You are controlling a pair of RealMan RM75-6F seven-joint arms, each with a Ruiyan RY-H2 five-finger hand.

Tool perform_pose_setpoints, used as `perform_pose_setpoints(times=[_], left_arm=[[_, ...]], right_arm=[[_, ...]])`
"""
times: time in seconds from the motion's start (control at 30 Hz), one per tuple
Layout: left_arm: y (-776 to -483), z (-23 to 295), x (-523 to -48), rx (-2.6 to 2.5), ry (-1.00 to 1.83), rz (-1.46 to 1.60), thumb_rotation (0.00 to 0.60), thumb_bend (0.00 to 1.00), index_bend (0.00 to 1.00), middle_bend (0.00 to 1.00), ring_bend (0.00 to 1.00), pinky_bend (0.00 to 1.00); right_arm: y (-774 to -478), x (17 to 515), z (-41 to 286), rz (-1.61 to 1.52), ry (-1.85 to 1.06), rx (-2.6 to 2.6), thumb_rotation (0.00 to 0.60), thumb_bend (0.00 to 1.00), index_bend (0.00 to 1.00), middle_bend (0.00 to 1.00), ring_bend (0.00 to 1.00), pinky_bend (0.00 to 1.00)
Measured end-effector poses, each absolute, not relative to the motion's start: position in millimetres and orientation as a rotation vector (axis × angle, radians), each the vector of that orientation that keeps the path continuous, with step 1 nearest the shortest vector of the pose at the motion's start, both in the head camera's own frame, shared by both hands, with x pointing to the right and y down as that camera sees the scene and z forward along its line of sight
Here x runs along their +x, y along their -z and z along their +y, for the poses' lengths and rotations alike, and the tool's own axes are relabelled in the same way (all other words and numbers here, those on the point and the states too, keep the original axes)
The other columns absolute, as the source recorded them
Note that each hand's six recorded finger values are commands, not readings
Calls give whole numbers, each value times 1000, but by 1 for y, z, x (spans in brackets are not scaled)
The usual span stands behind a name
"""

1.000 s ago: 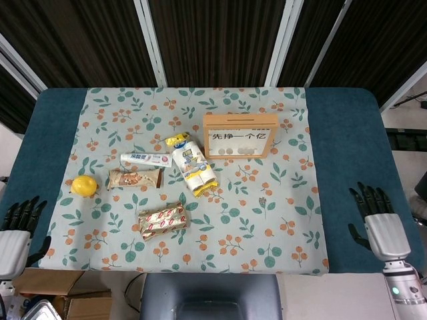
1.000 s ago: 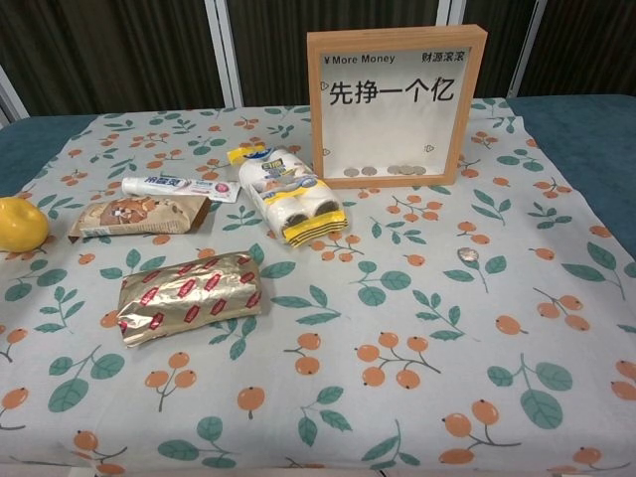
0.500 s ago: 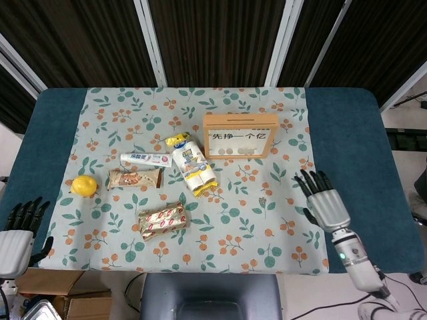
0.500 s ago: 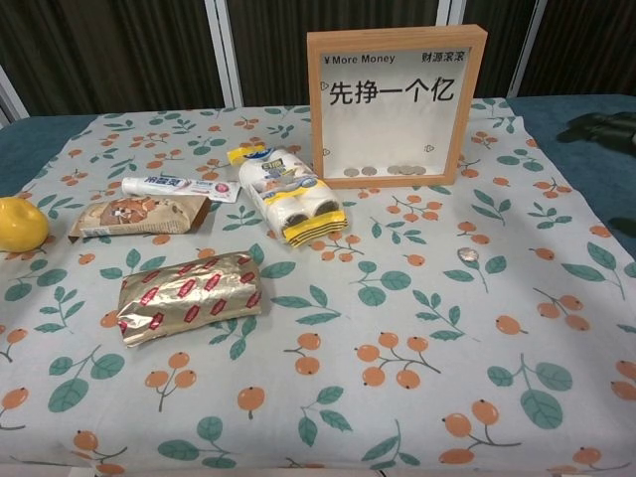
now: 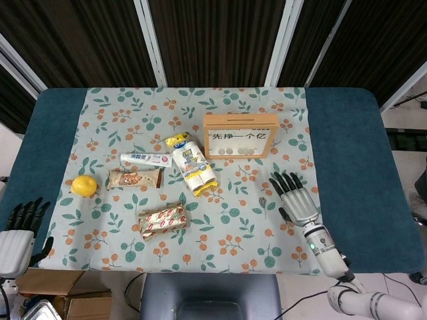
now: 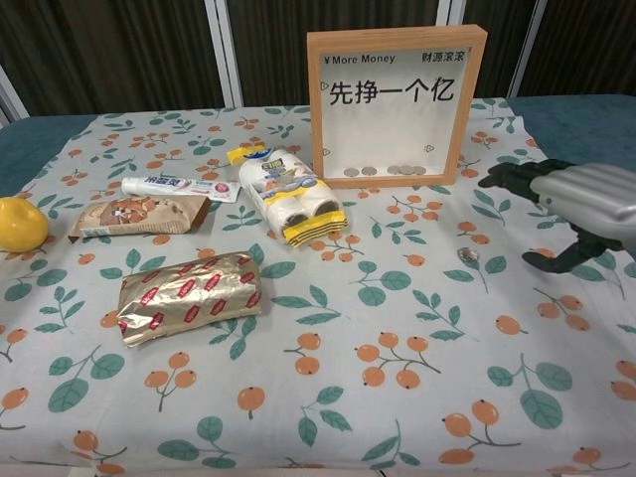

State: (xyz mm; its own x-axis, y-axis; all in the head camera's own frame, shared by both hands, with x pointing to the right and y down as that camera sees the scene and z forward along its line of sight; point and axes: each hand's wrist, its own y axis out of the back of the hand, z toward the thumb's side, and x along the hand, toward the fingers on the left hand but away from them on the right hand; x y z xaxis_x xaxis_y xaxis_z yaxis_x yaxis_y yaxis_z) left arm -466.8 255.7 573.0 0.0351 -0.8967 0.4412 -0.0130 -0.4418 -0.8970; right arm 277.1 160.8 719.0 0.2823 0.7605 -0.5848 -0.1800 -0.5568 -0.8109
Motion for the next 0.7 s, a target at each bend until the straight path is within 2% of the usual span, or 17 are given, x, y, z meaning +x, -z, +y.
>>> perform_pose_setpoints(times=[0.23, 0.7], left_arm=[[-575, 259, -469, -1572, 1502, 944, 600, 399, 0, 0, 0, 0], [-576, 257, -469, -1570, 1510, 947, 600, 398, 0, 0, 0, 0]], right_arm=[[-736, 265, 163, -544, -1380, -1723, 600, 514, 412, 0, 0, 0], [-743, 257, 165, -563, -1343, -1730, 600, 514, 515, 1, 0, 0]])
